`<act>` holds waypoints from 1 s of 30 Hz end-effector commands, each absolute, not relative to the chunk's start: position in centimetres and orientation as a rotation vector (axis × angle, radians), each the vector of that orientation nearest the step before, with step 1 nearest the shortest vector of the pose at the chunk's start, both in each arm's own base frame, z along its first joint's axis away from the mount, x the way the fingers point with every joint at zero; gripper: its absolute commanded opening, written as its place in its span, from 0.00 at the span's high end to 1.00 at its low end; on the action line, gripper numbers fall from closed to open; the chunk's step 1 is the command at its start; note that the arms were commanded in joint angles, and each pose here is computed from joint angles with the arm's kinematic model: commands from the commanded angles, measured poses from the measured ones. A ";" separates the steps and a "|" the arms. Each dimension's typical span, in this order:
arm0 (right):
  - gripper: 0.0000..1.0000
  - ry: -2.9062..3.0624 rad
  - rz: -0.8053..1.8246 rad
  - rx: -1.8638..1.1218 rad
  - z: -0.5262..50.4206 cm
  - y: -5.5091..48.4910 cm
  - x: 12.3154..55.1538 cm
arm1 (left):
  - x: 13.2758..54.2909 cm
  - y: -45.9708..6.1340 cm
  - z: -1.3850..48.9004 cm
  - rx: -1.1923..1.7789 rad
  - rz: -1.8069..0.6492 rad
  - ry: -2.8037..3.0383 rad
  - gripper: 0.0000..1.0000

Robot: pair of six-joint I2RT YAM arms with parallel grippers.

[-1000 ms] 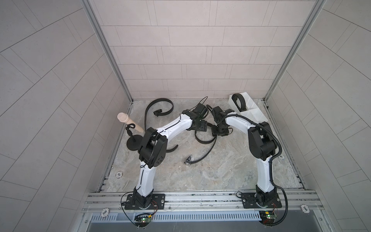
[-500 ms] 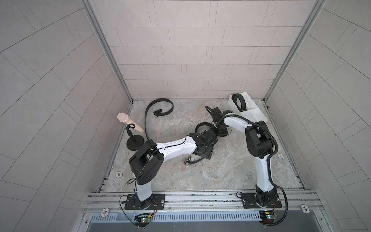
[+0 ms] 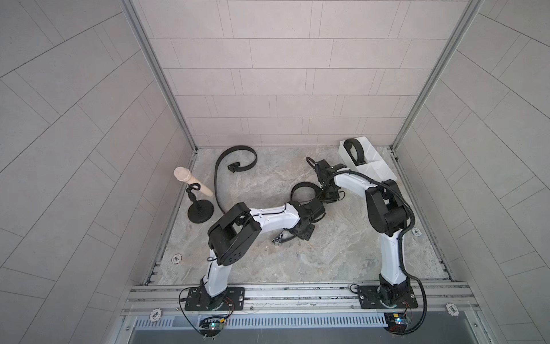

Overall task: Place the belts into the storage roll
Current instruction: Roll the belt at the center of the board.

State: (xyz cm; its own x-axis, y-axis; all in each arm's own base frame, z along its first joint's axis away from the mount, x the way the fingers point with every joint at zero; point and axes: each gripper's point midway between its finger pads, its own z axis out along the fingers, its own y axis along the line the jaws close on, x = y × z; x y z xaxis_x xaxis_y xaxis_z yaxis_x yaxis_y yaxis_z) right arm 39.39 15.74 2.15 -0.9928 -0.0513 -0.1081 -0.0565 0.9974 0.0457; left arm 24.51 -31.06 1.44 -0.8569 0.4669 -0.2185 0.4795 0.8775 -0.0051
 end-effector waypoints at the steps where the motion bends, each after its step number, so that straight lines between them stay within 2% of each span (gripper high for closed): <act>1: 0.61 3.191 -0.062 -0.093 -0.6 12.2 35.2 | 25.3 -26.0 0.8 0.590 0.054 2.899 0.96; 2: 0.64 3.199 -0.075 -0.088 -0.7 11.5 34.8 | 25.6 -24.8 0.7 0.551 0.074 2.910 1.00; 6: 0.76 3.200 -0.132 -0.087 -0.3 10.3 34.7 | 26.8 -20.6 0.3 0.450 0.174 2.947 1.00; 8: 0.78 3.214 -0.152 -0.099 -0.3 10.0 34.6 | 27.1 -19.0 0.3 0.391 0.187 2.958 1.00; 15: 0.79 3.252 -0.276 -0.174 -0.4 8.4 34.1 | 27.8 -15.2 0.4 0.229 0.209 2.974 1.00; 30: 0.77 3.289 -0.507 -0.207 0.9 3.2 33.6 | 26.5 -11.6 -1.9 0.060 0.207 3.034 1.00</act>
State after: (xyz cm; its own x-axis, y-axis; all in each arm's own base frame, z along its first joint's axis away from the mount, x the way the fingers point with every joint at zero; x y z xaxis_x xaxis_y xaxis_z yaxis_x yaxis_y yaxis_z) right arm 36.94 9.58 2.06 -0.9958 -0.0886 0.0217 -0.0901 0.9929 -0.0774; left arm 30.28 -18.45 1.25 -0.9582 0.1114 -0.2635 0.1355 0.9879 -0.0751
